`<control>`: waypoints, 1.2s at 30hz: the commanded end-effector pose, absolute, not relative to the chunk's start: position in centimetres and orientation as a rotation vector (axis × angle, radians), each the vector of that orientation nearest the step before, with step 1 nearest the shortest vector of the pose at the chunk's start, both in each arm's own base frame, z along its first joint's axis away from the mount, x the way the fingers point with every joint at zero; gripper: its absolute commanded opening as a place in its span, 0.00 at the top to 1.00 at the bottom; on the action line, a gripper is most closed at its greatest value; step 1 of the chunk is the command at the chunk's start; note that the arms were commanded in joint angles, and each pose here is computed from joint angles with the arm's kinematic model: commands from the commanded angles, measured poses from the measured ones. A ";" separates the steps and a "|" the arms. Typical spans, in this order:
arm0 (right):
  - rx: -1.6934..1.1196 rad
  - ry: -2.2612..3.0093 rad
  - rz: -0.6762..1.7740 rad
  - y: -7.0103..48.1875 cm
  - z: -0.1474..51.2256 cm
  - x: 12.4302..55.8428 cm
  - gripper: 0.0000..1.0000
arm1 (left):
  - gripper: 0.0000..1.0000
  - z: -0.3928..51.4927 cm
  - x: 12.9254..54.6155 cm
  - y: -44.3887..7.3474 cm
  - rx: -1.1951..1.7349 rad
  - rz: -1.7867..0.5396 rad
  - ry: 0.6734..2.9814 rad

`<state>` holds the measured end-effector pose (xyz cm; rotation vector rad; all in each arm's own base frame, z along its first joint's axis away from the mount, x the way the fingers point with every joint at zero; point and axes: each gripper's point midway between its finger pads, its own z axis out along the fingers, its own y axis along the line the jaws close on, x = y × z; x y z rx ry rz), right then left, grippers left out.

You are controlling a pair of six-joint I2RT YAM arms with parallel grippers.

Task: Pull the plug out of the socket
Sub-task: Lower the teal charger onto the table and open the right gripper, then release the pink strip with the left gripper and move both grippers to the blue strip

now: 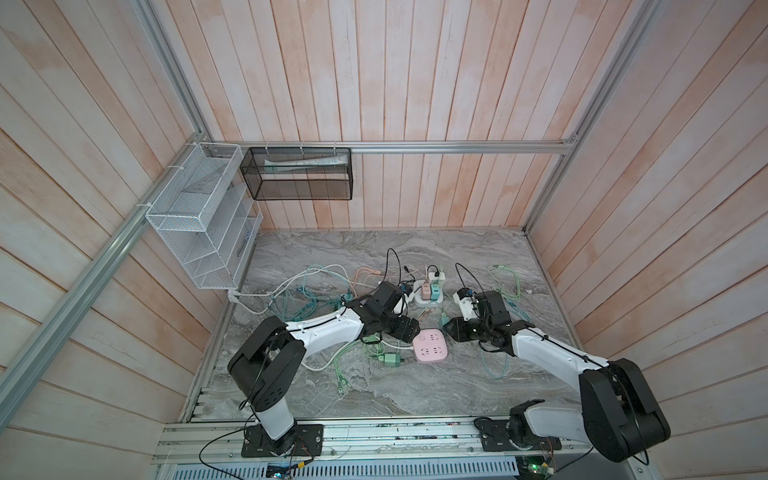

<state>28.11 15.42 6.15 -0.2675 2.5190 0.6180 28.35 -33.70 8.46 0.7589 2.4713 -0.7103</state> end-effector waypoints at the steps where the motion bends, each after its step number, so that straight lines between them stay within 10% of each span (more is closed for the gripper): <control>1: -0.233 2.496 0.555 14.6 7.2 28.8 0.64 | 0.11 10.1 28.6 -34.1 0.747 -0.736 2.444; 15: -0.215 2.338 0.540 15.4 11.7 30.1 0.60 | 0.00 11.6 29.6 -30.0 0.613 -0.590 2.396; 36: -0.876 1.904 0.663 30.6 15.3 27.5 0.50 | 0.00 14.0 31.4 -16.6 0.123 -0.347 2.346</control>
